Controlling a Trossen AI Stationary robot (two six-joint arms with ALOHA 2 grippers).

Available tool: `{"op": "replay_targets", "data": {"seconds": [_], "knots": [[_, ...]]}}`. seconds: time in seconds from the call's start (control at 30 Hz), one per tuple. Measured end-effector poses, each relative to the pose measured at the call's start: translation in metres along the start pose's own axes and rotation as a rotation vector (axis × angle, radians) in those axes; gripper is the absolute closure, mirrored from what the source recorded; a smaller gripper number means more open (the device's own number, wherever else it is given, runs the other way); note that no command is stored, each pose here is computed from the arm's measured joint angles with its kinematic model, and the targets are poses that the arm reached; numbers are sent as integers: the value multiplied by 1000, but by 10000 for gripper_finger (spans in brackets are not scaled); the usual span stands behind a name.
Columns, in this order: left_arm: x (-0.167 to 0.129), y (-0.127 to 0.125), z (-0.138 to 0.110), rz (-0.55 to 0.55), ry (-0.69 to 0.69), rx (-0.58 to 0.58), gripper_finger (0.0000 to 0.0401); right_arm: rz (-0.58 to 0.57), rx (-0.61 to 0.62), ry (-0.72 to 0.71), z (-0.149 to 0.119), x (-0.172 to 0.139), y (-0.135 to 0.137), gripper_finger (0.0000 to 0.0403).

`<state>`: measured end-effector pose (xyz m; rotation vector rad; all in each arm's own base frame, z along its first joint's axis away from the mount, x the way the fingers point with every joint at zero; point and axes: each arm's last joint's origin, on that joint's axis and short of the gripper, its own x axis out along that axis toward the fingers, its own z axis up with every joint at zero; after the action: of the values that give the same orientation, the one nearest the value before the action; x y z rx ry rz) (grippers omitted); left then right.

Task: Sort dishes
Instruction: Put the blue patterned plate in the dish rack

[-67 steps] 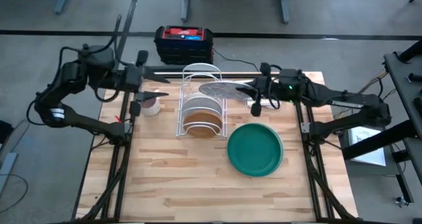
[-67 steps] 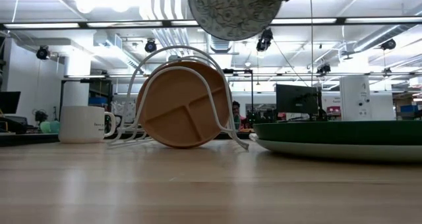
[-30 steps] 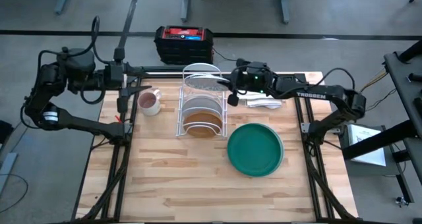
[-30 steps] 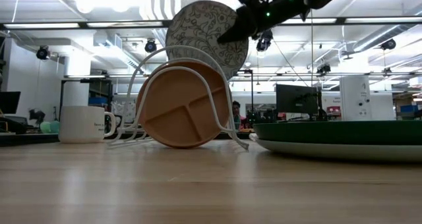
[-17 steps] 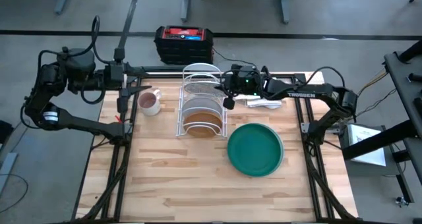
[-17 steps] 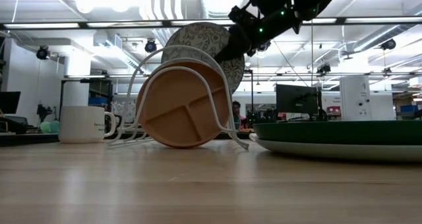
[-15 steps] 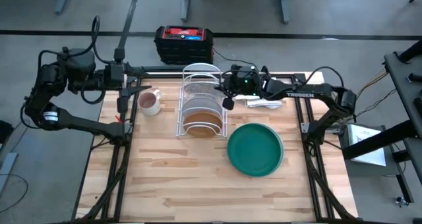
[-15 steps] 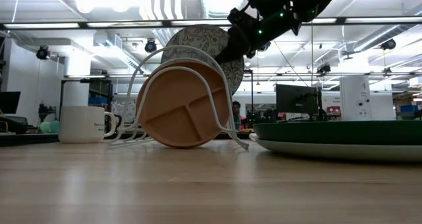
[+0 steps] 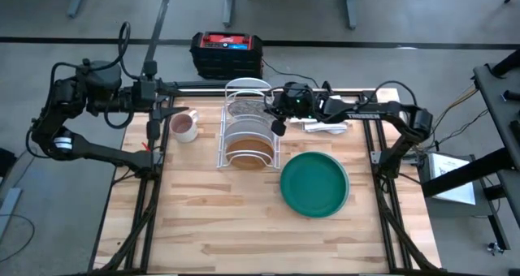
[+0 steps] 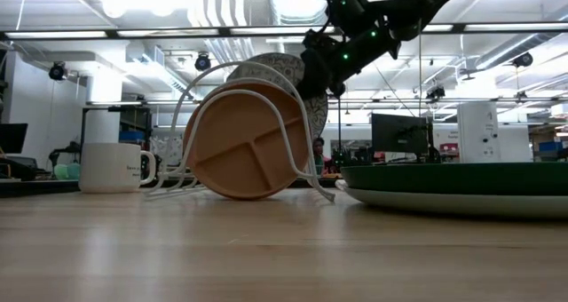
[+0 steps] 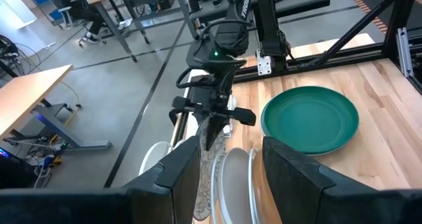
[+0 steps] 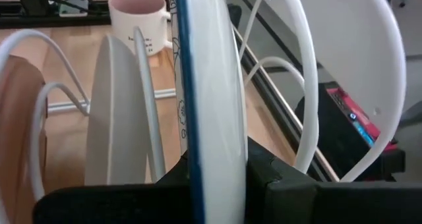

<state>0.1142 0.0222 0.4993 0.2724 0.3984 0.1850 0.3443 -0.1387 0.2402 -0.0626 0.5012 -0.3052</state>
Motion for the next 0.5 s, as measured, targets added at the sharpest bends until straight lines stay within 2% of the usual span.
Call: {"op": "replay_targets", "data": {"seconds": [0.5], "knots": [[2,0,0,-2,4,0,247,37,15,62,-17,18,3,380]]}}
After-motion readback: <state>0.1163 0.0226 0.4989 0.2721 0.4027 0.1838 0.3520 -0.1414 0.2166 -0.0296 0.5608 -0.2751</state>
